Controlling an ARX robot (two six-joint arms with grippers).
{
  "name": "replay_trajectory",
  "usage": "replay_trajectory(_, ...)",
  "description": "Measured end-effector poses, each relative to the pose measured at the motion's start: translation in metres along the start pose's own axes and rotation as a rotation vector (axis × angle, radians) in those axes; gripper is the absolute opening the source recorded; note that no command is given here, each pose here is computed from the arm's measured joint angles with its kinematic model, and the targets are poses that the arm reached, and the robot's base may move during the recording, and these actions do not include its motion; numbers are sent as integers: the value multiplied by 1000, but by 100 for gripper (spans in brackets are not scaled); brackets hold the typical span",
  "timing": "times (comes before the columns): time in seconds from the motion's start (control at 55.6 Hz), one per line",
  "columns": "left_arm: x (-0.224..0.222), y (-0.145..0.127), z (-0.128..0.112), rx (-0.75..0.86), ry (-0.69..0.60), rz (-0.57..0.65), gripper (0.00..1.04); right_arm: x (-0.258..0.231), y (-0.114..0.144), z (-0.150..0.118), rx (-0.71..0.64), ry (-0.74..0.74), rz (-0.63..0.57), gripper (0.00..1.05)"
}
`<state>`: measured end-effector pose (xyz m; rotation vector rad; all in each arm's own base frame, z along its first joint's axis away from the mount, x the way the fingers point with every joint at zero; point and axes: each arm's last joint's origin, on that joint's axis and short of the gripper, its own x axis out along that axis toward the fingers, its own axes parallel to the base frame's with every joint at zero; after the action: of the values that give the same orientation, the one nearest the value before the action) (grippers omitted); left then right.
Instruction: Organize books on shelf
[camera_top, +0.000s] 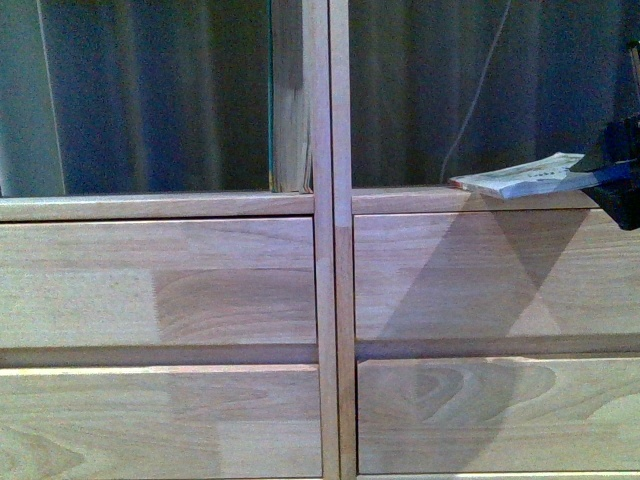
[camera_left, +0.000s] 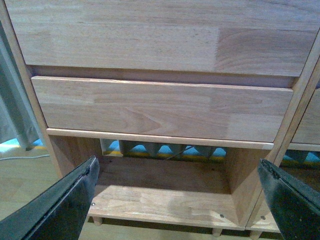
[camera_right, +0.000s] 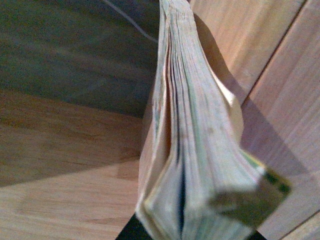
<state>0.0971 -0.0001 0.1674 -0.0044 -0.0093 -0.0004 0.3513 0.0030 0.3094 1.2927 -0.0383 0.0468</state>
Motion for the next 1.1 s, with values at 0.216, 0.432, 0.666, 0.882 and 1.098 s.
replay_trajectory(0.216, 17, 19, 27, -41, -106, -372, 97, -21, 11, 6, 13, 49, 102, 7)
replay_trajectory(0.432, 67, 55, 75, -134, -118, -348, 97, -54, 55, 18, -16, 96, 321, 7)
replay_trajectory(0.666, 145, 68, 103, -324, 16, -340, 97, -81, 87, 15, -96, 163, 502, 7)
replay_trajectory(0.882, 199, 35, 156, -495, 49, -556, 97, -87, 100, -1, -195, 233, 638, 7)
replay_trajectory(1.098, 200, -28, 192, -633, 85, -878, 97, -93, 109, -11, -236, 265, 742, 7)
